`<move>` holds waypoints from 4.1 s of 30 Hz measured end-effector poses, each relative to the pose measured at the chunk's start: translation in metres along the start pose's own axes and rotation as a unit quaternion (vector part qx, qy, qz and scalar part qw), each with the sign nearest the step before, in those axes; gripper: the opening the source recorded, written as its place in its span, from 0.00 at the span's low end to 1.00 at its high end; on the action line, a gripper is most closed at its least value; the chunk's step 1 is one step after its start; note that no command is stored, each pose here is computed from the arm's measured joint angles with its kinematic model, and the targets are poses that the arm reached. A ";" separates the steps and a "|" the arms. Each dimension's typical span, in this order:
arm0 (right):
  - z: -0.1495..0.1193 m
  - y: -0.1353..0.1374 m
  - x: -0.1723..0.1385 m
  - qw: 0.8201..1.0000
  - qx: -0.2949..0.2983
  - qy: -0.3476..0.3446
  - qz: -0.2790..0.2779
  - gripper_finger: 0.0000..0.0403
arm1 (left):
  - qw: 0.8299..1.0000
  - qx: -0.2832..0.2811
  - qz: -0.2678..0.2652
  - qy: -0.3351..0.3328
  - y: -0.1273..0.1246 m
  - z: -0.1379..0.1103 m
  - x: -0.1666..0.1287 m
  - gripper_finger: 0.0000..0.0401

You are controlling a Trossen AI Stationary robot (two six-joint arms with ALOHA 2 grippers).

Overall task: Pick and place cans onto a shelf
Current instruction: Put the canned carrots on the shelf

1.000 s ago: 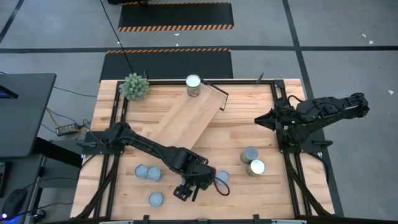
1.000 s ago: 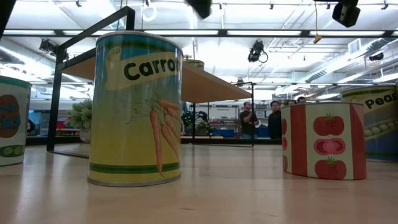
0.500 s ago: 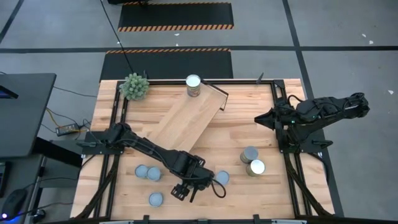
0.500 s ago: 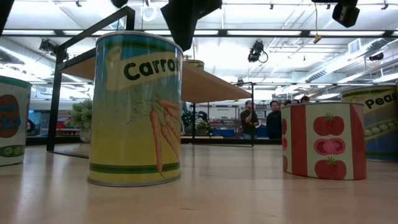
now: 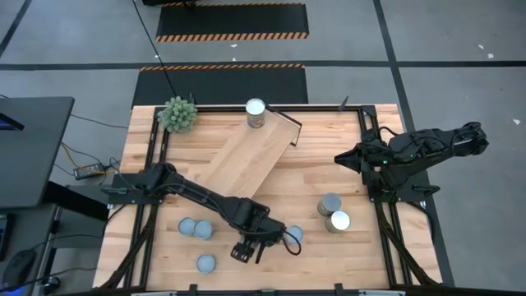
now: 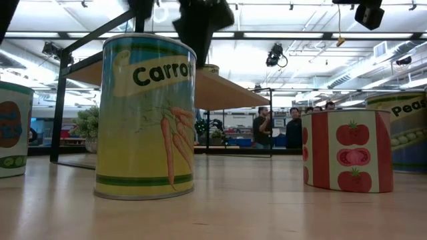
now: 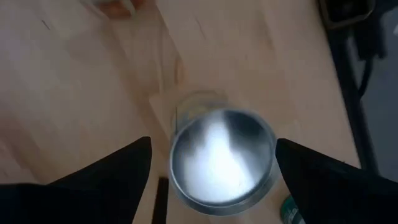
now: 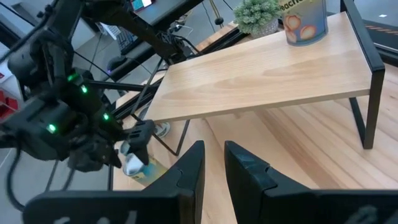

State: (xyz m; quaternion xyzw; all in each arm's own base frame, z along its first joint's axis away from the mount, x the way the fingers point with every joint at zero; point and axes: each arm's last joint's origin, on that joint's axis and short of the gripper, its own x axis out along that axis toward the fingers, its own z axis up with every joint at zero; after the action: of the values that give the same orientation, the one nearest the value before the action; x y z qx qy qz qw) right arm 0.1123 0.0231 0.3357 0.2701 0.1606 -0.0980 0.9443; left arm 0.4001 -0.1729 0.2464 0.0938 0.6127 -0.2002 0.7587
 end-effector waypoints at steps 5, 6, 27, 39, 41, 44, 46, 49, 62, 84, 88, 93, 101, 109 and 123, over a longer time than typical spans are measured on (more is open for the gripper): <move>0.000 0.000 0.000 1.000 0.001 -0.002 0.002 0.17 | 1.000 0.016 0.011 -0.004 -0.009 0.002 0.003 0.87; 0.001 0.000 0.000 1.000 0.001 -0.003 0.002 0.17 | 1.000 0.019 0.014 -0.001 -0.010 0.002 0.005 0.87; 0.001 0.001 0.000 1.000 0.000 -0.006 0.005 0.17 | 0.994 0.071 0.036 0.079 -0.021 -0.005 0.038 0.87; 0.001 0.001 0.000 1.000 -0.004 -0.005 0.004 0.17 | 0.994 0.076 0.035 0.064 -0.021 -0.002 0.039 0.77; 0.001 0.001 0.000 1.000 -0.005 -0.005 0.004 0.17 | 0.994 0.076 0.036 0.064 -0.021 -0.002 0.039 0.77; 0.001 0.001 0.000 1.000 -0.007 -0.005 0.004 0.17 | 0.994 0.080 0.038 0.061 -0.020 -0.001 0.038 0.77; 0.001 0.001 0.000 1.000 -0.011 -0.005 0.004 0.17 | 0.994 0.080 0.049 0.049 -0.017 0.004 0.031 0.77; 0.001 0.001 0.000 1.000 -0.015 -0.006 0.004 0.17 | 0.996 0.070 0.056 0.018 -0.007 0.013 0.012 0.77; 0.003 -0.001 0.000 0.999 -0.026 -0.030 -0.029 0.17 | 0.993 -0.033 0.081 -0.084 0.087 0.013 -0.091 0.77; 0.003 -0.003 0.000 0.997 -0.027 -0.048 -0.055 0.17 | 0.978 -0.117 0.168 -0.028 0.225 -0.101 -0.186 0.77; 0.004 -0.003 0.000 0.996 -0.025 -0.054 -0.060 0.17 | 0.972 -0.137 0.190 -0.013 0.242 -0.118 -0.193 0.77; 0.004 -0.003 0.000 0.996 -0.024 -0.056 -0.062 0.17 | 0.971 -0.135 0.195 0.001 0.250 -0.127 -0.194 0.77; 0.004 -0.003 0.000 0.996 -0.024 -0.056 -0.062 0.17 | 0.974 -0.119 0.192 0.009 0.249 -0.127 -0.193 0.77; 0.004 -0.004 0.000 0.995 -0.024 -0.061 -0.069 0.17 | 0.971 -0.114 0.206 0.038 0.253 -0.122 -0.183 0.77; 0.005 -0.003 0.000 0.996 -0.022 -0.064 -0.066 0.17 | 0.969 -0.133 0.205 0.033 0.251 -0.120 -0.181 0.77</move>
State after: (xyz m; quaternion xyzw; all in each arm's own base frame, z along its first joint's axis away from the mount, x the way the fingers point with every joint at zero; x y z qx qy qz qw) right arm 0.1124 0.0178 0.3384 0.2313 0.1199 -0.1739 0.9497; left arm 0.3679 0.1341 0.3682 0.1219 0.6263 0.0457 0.7686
